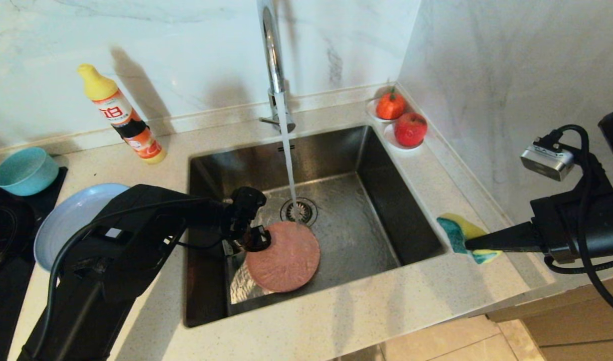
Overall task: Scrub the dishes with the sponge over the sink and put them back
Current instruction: Rinse the plate
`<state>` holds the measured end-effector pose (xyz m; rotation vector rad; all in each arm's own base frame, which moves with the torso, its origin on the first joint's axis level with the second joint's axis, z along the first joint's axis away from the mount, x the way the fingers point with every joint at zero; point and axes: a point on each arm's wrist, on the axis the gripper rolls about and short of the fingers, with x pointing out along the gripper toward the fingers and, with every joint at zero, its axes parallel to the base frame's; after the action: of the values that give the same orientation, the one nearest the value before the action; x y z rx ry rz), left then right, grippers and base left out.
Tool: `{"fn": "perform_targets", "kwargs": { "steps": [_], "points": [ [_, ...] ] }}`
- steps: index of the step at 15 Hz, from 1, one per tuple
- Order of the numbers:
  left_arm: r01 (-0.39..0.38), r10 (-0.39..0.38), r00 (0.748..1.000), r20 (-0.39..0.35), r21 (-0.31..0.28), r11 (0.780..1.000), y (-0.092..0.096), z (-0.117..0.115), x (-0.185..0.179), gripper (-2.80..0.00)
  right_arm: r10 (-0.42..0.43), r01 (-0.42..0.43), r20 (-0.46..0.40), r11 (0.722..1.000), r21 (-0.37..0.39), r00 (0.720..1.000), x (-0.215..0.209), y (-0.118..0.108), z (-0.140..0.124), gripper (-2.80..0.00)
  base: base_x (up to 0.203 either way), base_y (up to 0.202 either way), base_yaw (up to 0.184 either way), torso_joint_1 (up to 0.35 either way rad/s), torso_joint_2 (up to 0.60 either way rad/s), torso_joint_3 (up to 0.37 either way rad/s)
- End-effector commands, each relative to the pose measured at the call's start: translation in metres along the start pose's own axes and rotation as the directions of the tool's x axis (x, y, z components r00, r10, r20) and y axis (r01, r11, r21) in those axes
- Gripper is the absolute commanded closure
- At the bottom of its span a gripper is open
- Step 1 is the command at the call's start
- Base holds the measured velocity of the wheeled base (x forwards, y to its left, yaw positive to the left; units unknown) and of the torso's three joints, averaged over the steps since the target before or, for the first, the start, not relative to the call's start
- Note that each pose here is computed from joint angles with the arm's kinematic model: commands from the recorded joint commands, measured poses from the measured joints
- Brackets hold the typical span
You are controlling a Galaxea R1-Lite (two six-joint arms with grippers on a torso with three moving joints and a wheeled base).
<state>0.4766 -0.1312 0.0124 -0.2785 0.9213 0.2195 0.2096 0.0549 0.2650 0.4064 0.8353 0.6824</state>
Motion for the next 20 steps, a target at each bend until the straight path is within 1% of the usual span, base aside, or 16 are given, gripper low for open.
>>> {"fn": "perform_targets", "kwargs": {
  "steps": [1,9,10,11,20],
  "points": [
    [-0.007,0.007,1.0,-0.009,0.0,1.0,0.0005,-0.003,0.0048,-2.8,0.003,-0.003,-0.001,1.0,0.002,1.0,-0.0005,0.0003,-0.0002,0.0,0.0,0.0,0.0,0.0,0.0,0.0],
    [-0.008,0.008,1.0,-0.009,-0.002,1.0,0.0005,-0.0033,0.0052,-2.8,0.003,-0.003,-0.001,1.0,0.002,1.0,-0.0003,0.0003,0.0001,0.0,0.0,0.0,0.0,0.0,0.0,0.0],
    [-0.006,0.006,1.0,-0.006,-0.007,1.0,0.0002,-0.0022,0.004,-2.38,0.003,-0.003,-0.001,1.0,0.002,1.0,-0.0007,0.0005,-0.0001,0.0,0.0,0.0,0.0,0.0,0.0,0.0],
    [-0.003,0.003,1.0,-0.004,-0.009,1.0,0.0,-0.0013,0.0026,0.0,0.004,-0.004,0.003,1.0,-0.001,1.0,-0.0021,0.0014,-0.0004,0.0,0.0,0.0,0.0,0.0,0.0,0.0],
    [-0.006,0.006,1.0,-0.009,-0.011,1.0,0.0005,-0.0028,0.004,0.0,0.01,-0.01,-0.001,1.0,0.001,1.0,-0.0011,0.0009,-0.0003,0.0,0.0,0.0,0.0,0.0,0.0,0.0]
  ]
}}
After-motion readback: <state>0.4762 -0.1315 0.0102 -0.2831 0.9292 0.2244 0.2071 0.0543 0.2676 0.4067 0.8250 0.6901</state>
